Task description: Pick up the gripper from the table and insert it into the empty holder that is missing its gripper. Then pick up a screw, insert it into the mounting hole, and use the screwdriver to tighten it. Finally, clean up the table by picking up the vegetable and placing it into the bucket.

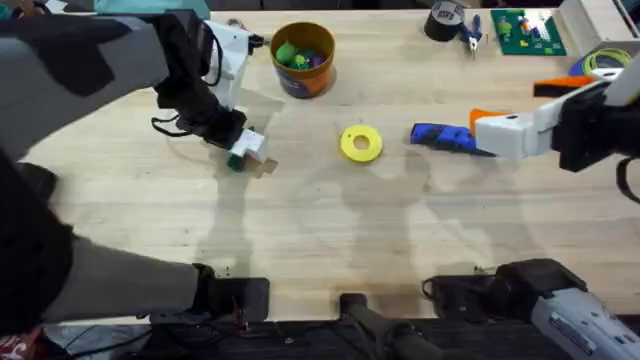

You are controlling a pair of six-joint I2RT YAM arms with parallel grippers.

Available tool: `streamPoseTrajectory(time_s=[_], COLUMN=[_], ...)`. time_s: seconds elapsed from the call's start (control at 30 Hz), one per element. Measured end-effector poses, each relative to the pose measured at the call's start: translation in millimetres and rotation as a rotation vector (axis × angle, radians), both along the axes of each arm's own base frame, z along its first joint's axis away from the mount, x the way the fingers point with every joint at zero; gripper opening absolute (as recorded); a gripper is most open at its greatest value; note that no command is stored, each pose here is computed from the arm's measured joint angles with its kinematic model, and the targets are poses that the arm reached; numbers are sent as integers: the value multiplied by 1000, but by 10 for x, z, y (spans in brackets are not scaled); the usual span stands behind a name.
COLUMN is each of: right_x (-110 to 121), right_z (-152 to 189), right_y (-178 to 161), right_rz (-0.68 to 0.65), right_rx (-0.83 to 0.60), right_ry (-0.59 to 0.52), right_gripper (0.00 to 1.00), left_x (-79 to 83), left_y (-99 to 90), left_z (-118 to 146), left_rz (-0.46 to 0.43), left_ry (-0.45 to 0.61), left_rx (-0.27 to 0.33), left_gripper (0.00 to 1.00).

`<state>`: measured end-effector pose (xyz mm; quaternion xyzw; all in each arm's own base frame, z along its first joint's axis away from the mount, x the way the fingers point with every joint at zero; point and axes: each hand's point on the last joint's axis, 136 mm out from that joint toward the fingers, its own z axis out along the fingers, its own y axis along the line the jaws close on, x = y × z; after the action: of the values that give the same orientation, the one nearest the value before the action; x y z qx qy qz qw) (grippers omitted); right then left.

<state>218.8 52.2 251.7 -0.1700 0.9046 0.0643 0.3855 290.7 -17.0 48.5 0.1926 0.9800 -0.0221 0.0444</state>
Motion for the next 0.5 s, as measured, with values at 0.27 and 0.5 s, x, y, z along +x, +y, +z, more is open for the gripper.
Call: streamPoseTrajectory(time_s=[0.27,0.5], right_x=[0,0], right_z=[0,0], right_y=[0,0], right_rz=[0,0], right_rx=[0,0], right_ry=[0,0], right_gripper=[995,996], left_x=[49,53], left_y=[15,16], left_z=[-173,-172], left_rz=[-2,-3], left_ry=[29,27], left_rx=[10,11], left_gripper=[988,473])
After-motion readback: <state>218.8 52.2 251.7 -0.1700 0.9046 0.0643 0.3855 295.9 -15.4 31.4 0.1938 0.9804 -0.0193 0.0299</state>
